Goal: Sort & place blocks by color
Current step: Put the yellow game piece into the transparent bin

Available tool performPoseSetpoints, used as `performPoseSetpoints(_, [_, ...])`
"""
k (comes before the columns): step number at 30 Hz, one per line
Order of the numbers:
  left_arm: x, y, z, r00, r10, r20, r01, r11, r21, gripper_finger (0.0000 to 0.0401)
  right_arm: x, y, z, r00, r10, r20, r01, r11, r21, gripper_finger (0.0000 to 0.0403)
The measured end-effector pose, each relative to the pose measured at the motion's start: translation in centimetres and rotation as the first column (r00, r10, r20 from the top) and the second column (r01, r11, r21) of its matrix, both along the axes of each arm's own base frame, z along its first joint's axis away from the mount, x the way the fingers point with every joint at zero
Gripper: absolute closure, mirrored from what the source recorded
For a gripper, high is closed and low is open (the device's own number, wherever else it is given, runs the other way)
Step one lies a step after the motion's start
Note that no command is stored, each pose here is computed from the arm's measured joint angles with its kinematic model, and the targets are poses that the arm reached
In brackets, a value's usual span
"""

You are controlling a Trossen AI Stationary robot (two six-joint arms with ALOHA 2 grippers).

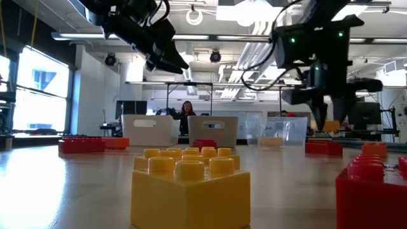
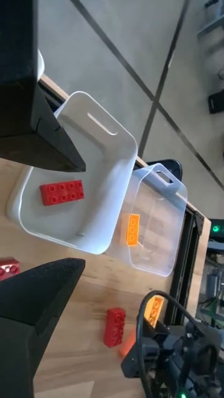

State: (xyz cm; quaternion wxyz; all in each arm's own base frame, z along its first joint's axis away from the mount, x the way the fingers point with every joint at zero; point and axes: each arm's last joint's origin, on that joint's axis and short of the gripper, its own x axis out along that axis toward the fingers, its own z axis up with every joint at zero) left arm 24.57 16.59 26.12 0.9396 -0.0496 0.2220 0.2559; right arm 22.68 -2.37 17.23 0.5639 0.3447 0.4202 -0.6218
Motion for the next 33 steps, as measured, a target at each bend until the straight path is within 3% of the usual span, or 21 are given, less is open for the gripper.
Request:
performPoseSetpoints(8, [0.0, 0.0, 0.0, 1.000, 0.010, 0.010, -0.010, 1.000, -0.017, 0.0174, 2.2, -2.1, 3.4, 0.985, 0.172, 0.001, -0.171, 0.980, -0.100, 0.0286])
performPoseSetpoints(17, [-0.1, -0.1, -0.3, 1.000, 0.004, -0.027, -0.005, 1.000, -0.030, 0.0174, 3.6, -7.1, 6.8, 0.961, 0.274, -0.025, -0.273, 0.936, -0.223, 0.0286])
performPoseSetpoints(25, [-0.2, -0.1, -0.4, 0.999, 0.002, -0.039, -0.003, 0.999, -0.032, 0.0174, 2.9, -11.7, 5.7, 0.941, 0.328, 0.086, -0.309, 0.934, -0.179, 0.0286])
performPoseSetpoints(33, [-0.4, -0.3, -0.9, 0.997, 0.003, -0.078, -0.009, 0.998, -0.067, 0.0174, 1.6, -13.4, 3.2, 0.925, 0.330, 0.186, -0.314, 0.943, -0.110, 0.0286])
